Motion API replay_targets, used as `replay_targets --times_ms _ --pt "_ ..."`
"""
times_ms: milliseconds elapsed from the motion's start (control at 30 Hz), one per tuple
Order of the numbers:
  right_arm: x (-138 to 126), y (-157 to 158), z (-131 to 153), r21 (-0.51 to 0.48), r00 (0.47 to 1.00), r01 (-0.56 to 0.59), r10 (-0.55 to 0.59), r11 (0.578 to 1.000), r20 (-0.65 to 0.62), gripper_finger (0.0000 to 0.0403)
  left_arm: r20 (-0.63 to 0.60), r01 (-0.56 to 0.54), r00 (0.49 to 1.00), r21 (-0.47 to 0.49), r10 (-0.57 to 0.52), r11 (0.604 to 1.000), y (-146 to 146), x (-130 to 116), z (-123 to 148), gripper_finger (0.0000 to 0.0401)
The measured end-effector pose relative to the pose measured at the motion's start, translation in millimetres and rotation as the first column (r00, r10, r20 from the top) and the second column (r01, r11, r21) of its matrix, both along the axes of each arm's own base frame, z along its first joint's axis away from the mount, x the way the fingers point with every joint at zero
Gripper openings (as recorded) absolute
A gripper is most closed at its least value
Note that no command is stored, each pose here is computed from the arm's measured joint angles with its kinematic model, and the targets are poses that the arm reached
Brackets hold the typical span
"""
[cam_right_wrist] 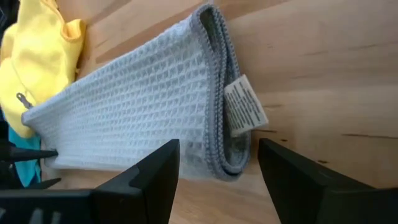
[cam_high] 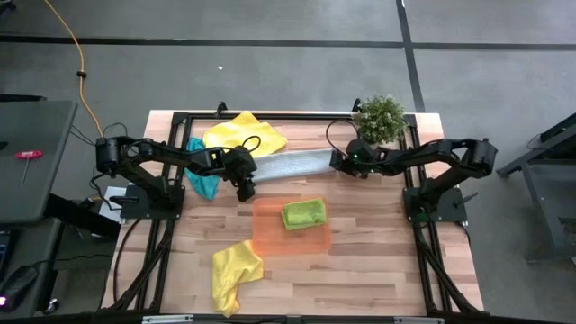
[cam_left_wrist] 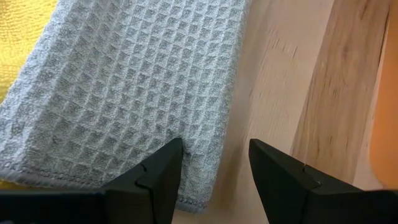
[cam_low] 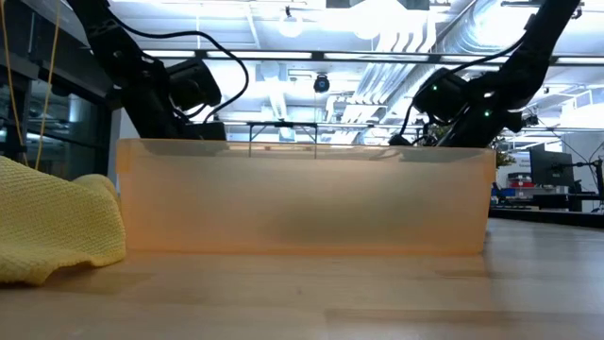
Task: Fold microfiber towels
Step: Fold the gray towel
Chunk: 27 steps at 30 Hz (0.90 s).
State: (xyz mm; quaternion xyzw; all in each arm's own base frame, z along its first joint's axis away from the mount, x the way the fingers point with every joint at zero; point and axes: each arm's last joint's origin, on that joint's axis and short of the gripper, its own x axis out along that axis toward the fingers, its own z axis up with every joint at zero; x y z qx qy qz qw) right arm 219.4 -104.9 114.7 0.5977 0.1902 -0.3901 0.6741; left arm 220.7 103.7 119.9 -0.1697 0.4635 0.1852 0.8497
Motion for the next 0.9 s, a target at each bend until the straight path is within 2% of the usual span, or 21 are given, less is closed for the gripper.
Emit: replay_targets --times_ms 533,633,800,900 --pt "-11.3 -21.4 -0.8 -0.032 0.992 0.126 -0.126 0.992 -0.022 0.0213 -0.015 0.053 0.998 0.023 -0.053 0.998 -0.3 -0.5 -0.4 0.0177" --pt "-7.4 -29.2 2.0 -0.056 0.994 0.074 -0.078 0.996 -0.071 0.0213 -0.015 0.052 0.999 0.022 -0.051 0.998 -0.3 -0.5 -0.4 0.0177" --pt "13.5 -45.7 10.2 -0.086 0.979 -0.067 0.049 0.994 -0.199 0.0213 -0.015 0.046 0.999 0.020 -0.046 0.999 -0.3 -0.5 -0.3 0.0177" --pt "28.5 -53.8 12.1 -0.056 0.957 -0.183 0.165 0.981 -0.237 0.0213 -0.016 0.046 0.999 0.020 -0.046 0.999 -0.3 -0.6 -0.4 0.0177"
